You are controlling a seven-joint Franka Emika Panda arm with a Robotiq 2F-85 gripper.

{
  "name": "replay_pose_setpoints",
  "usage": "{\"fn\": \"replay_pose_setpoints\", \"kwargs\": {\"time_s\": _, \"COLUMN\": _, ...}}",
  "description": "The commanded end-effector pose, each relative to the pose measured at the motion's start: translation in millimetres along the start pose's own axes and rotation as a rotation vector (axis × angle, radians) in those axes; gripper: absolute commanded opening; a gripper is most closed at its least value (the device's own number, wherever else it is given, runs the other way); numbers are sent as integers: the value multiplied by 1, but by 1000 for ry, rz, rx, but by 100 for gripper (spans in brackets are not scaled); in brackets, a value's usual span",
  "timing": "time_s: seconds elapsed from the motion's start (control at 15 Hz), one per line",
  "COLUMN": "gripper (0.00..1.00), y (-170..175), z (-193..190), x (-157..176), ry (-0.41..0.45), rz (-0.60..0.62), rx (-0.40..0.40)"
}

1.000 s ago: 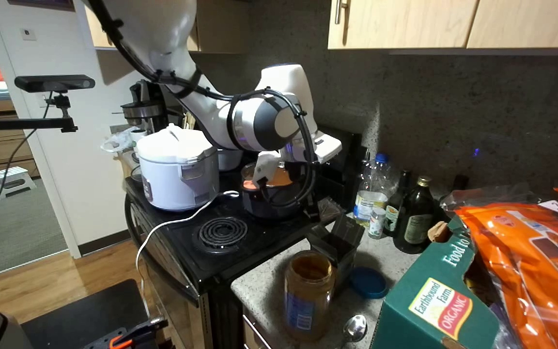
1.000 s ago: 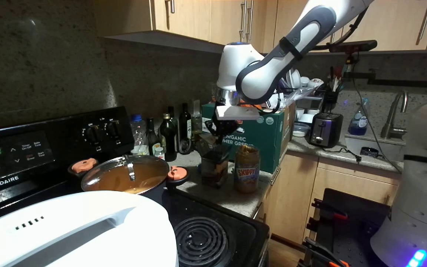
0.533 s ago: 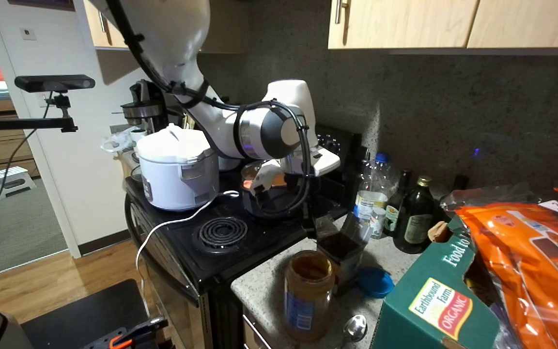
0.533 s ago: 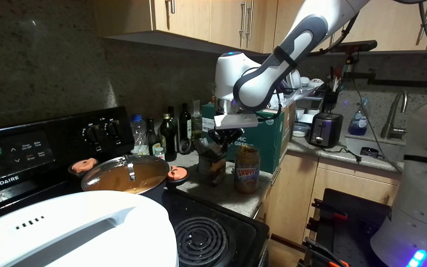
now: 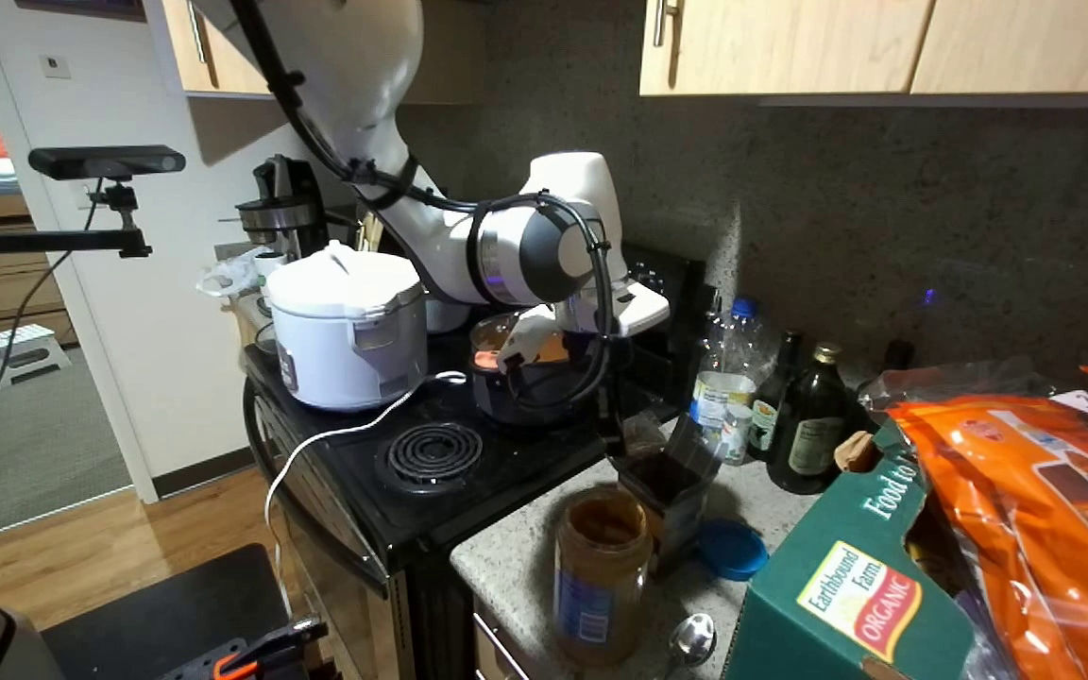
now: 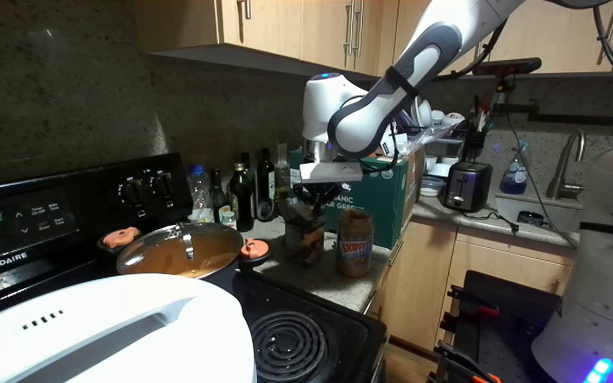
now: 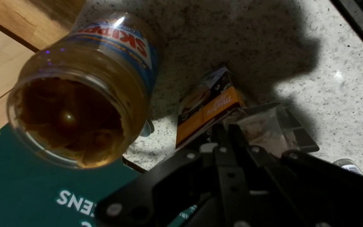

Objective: Put the object on the table into the box.

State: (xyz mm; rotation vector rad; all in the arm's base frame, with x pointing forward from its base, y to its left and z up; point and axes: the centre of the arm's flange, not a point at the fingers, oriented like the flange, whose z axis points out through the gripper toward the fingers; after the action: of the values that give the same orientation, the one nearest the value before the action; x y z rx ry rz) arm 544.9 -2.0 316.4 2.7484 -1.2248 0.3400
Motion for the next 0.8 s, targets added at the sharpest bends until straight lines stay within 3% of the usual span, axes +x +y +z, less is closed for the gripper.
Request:
{"fn": "replay_pose_setpoints", "kwargs": {"time_s": 0.0, "gripper": 1, "y": 0, "z": -17, "x": 1, "ry": 13, "rz": 46, "rx": -1}}
{"fn": "replay_pose_setpoints", "kwargs": {"time_s": 0.73, "gripper": 1, "y": -5, "z": -18, "x": 19, "ry": 52, "rz": 153, "rx": 40}}
